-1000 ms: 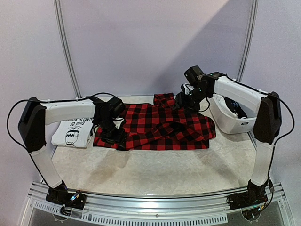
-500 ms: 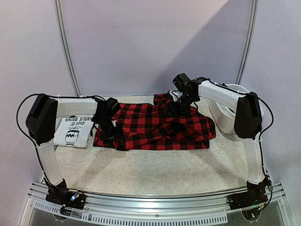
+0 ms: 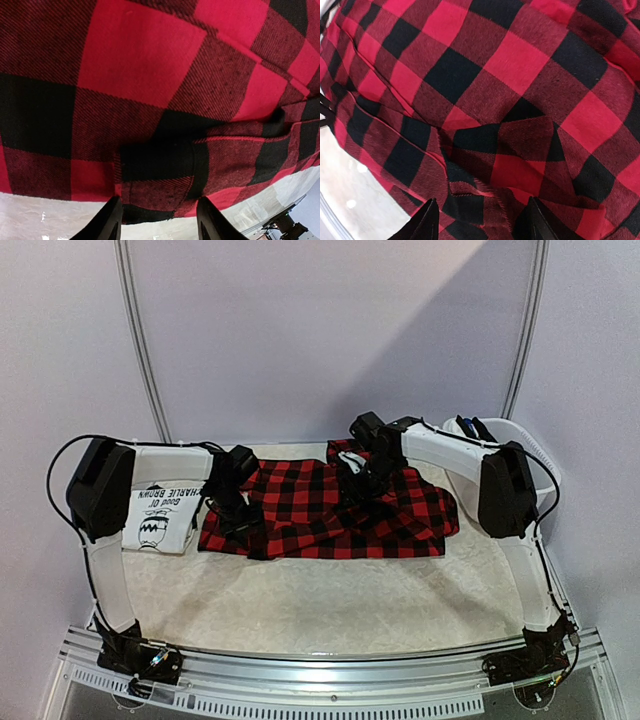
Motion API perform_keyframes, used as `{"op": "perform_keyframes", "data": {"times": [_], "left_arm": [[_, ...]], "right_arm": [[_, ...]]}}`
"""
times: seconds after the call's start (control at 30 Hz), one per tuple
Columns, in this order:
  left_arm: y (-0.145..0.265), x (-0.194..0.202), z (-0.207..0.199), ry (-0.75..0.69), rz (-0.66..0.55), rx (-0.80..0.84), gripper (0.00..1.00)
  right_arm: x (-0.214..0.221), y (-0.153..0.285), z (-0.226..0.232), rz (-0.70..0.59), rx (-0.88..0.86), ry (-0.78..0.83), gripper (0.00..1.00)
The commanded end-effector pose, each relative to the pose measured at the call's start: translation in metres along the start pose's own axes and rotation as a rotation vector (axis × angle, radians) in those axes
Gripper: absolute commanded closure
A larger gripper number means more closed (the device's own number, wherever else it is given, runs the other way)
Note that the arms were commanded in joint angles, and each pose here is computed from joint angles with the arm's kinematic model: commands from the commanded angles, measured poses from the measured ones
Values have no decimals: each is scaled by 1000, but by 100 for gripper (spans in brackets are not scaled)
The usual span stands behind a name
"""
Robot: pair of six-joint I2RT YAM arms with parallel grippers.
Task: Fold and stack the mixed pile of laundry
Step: Adjust the flattened shirt at the center of the board.
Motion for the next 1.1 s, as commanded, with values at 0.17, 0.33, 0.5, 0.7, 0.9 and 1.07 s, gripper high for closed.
{"op": "perform_keyframes", "data": {"times": [0.17,0.33,0.5,0.7,0.9,1.07], "left_arm": [[0,-13,5,-19,-56,-32,52],[2,-22,11,-47,-79,-82,53],[0,-29,12,-78,-91,-78,53],[-2,-33,3,-110,-102,-23,65],[-3,-34,-3,-156,-112,23,94],[19,-41,-14,-231,-185,49,100]], "right_arm": [[2,-6,-8,15,93,67,67],[1,4,-10,-3,125,74,96],[5,15,-8,-11,136,78,100],[10,21,-8,1,159,73,100],[13,24,-8,8,167,51,100],[13,34,-7,-3,185,37,100]]}}
Point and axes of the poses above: each gripper's point midway between its finger pads, its own y axis back along the fingers, its own z axis along the line the jaws close on, x = y × z, the point moved 5 cm from there along y, back along the fingers, and after that the axes turned 6 degrees about -y, right-handed, at the moved point
